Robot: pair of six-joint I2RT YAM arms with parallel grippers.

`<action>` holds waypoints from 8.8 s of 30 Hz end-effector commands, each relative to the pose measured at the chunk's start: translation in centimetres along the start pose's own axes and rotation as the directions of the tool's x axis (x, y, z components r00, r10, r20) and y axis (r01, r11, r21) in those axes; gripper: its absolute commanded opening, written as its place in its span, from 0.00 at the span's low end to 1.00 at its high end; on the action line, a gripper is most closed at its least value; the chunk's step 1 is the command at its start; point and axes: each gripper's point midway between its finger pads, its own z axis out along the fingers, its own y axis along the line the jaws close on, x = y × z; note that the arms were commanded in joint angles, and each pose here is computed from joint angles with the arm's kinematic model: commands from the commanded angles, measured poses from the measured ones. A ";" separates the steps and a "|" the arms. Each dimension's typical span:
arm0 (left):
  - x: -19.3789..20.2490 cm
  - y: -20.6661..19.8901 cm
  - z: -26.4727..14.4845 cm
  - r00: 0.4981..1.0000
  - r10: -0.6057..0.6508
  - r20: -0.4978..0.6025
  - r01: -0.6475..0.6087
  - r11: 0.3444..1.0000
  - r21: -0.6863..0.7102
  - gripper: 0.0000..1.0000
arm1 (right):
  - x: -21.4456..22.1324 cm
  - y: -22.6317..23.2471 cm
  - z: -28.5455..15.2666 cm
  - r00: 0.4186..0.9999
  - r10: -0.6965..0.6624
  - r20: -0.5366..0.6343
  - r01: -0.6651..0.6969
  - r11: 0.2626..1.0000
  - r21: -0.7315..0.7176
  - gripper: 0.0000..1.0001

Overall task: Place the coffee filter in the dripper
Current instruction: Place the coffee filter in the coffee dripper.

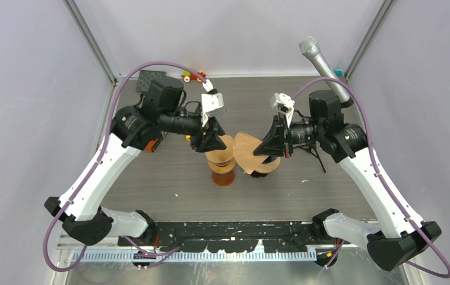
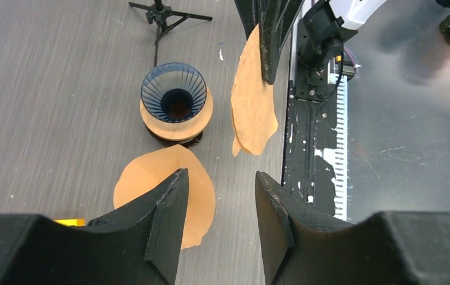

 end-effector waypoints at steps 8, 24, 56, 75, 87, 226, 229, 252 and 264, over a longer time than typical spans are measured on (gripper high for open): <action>-2.8 0.6 1.0 0.997 -0.024 0.077 0.022 0.999 0.033 0.47 | -1.3 0.9 -0.4 0.998 -0.064 0.029 0.064 0.998 -0.018 0.00; -2.3 1.6 1.6 0.997 -0.034 0.072 0.034 0.999 0.000 0.46 | -1.4 1.3 -0.5 0.997 -0.068 0.035 0.069 0.997 -0.034 0.00; -0.8 2.3 3.3 0.996 -0.078 0.042 0.077 0.997 0.013 0.45 | -1.5 1.4 -0.5 0.997 -0.071 0.038 0.072 0.996 -0.042 0.00; -1.5 0.5 4.2 0.990 -0.128 0.056 0.117 0.981 0.157 0.45 | -1.6 1.0 -0.2 0.998 -0.060 0.037 0.062 0.997 -0.049 0.00; -1.4 -2.0 4.4 0.980 -0.192 0.054 0.165 0.933 0.319 0.45 | -1.4 0.1 -0.1 0.998 -0.058 0.038 0.058 0.998 -0.002 0.00; 0.7 13.4 9.2 0.756 -0.613 0.232 0.654 0.681 -0.330 0.00 | -6.6 -13.4 -3.9 0.951 -0.166 -0.260 0.306 0.416 0.856 0.00; 0.4 13.1 9.4 0.754 -0.615 0.232 0.657 0.689 -0.307 0.00 | -6.0 -13.2 -3.2 0.953 -0.158 -0.257 0.302 0.453 0.839 0.09; -0.9 11.9 10.0 0.701 -0.668 0.250 0.713 0.670 -0.206 0.00 | -2.7 -16.7 -0.7 0.957 -0.047 -0.285 0.275 0.445 0.852 0.35; -0.4 12.3 10.1 0.717 -0.650 0.251 0.696 0.681 -0.228 0.05 | -3.1 -17.3 -1.4 0.958 -0.050 -0.283 0.280 0.384 0.880 0.14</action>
